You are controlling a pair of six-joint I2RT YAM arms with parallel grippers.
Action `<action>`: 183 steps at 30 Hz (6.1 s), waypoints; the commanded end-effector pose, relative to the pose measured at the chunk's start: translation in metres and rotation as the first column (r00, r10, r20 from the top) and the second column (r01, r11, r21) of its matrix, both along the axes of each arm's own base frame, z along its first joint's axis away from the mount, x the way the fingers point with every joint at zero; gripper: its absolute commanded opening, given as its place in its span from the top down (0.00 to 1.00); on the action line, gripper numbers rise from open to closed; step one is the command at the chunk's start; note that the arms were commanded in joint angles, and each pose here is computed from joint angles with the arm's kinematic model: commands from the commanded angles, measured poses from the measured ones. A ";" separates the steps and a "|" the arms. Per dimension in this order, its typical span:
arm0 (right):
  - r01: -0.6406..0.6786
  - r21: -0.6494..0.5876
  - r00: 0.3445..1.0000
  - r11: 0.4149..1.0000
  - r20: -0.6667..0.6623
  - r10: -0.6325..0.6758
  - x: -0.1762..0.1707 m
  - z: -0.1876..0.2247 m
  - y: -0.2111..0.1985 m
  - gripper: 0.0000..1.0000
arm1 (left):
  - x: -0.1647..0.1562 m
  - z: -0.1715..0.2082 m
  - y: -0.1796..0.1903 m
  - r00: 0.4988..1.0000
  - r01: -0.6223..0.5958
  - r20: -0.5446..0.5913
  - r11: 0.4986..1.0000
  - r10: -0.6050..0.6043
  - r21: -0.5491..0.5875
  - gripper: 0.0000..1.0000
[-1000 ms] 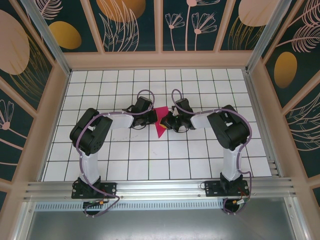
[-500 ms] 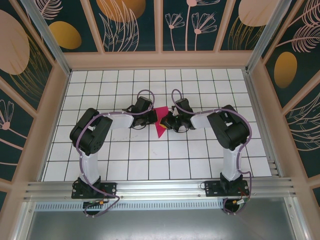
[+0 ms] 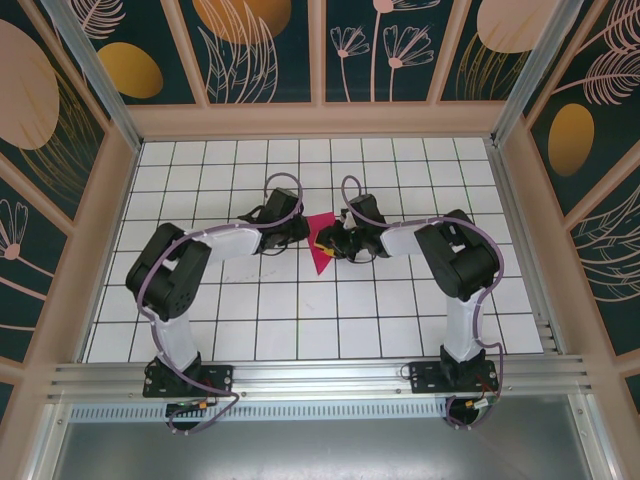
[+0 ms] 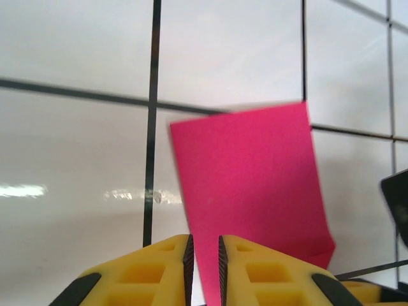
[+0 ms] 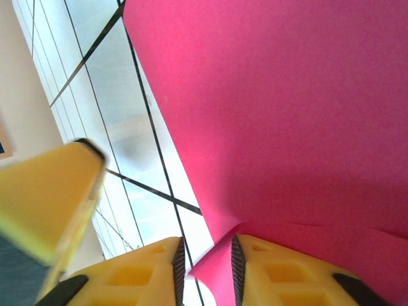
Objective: Fold a paper plane with a square sheet of paper (pick it up from the middle)
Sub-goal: Third fold the triangle at the center of the table.
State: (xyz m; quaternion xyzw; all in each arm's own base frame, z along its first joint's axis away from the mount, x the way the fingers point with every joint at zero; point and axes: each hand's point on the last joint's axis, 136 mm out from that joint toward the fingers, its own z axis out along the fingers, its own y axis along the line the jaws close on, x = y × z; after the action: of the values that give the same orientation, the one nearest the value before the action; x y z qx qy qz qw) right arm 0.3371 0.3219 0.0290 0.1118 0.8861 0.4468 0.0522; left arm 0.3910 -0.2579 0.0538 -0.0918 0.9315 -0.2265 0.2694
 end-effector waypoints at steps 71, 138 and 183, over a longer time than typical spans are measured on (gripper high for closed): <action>-0.091 -0.144 0.995 0.985 0.023 0.095 -0.025 -0.032 -0.037 0.99 | -0.045 -0.079 0.005 0.974 0.054 -0.224 0.997 -0.040 0.059 1.00; -0.029 -0.042 0.987 0.999 0.160 0.035 -0.005 0.042 -0.037 1.00 | -0.042 -0.084 0.011 0.974 0.071 -0.221 0.990 -0.044 0.120 1.00; -0.142 0.026 0.988 0.990 0.069 0.140 -0.044 0.022 0.000 1.00 | -0.041 -0.084 0.015 0.976 0.064 -0.213 0.989 -0.034 0.134 1.00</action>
State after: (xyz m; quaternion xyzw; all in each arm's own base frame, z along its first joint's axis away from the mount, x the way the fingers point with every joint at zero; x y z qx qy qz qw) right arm 0.2846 0.3154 0.0261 0.0483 0.8930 0.4471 0.0199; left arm 0.3670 -0.2827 0.0138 -0.0547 0.9458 -0.2471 0.2035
